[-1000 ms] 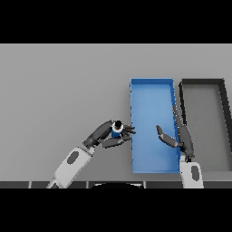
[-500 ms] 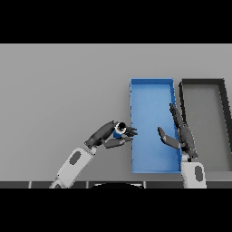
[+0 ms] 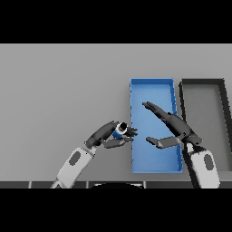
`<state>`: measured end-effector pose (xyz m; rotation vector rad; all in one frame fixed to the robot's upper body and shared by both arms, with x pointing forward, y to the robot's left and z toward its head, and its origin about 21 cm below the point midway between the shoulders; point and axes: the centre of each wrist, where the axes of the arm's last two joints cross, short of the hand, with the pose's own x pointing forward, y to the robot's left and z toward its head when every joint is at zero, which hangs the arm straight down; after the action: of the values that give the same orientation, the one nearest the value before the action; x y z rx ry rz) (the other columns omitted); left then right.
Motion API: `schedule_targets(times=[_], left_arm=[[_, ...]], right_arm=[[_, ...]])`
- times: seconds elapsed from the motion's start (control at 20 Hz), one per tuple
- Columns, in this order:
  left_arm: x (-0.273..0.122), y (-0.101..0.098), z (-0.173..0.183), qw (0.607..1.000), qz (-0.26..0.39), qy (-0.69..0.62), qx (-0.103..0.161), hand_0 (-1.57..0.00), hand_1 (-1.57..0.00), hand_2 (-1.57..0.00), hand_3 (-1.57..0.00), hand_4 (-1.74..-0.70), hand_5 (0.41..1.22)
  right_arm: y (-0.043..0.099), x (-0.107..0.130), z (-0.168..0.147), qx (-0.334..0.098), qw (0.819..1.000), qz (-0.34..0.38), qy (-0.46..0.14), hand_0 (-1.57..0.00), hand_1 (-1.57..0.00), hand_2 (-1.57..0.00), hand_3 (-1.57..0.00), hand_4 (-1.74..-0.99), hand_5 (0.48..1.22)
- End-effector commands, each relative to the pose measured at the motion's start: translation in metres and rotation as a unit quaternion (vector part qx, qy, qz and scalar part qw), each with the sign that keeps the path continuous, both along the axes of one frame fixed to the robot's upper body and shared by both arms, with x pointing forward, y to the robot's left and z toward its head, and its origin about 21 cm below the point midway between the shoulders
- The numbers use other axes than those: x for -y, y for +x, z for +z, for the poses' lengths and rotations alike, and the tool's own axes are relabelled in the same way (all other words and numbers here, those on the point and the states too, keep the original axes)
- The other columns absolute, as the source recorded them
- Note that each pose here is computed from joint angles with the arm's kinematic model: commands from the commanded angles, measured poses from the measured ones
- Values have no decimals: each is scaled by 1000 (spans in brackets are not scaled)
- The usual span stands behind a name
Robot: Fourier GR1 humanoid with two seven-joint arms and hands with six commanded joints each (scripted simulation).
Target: Pick up the blue pipe and place it into the blue bin.
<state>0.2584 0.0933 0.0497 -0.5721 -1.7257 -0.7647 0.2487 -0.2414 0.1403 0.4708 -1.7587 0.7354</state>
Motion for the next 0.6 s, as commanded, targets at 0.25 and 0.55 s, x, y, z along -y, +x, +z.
schedule_targets(times=[0.25,0.55], left_arm=[[1,8,1,1000,0,3,0,-1571,-1571,-1571,-1571,-1467,1221],[0,10,-2,1000,-13,-8,-10,-1571,-1571,-1571,-1571,-1467,1221]], right_arm=[[14,-43,26,21,995,93,-40,1,-1,-42,1,-1300,560],[26,-75,41,35,986,147,-66,-3,-10,-59,1,-1232,545]])
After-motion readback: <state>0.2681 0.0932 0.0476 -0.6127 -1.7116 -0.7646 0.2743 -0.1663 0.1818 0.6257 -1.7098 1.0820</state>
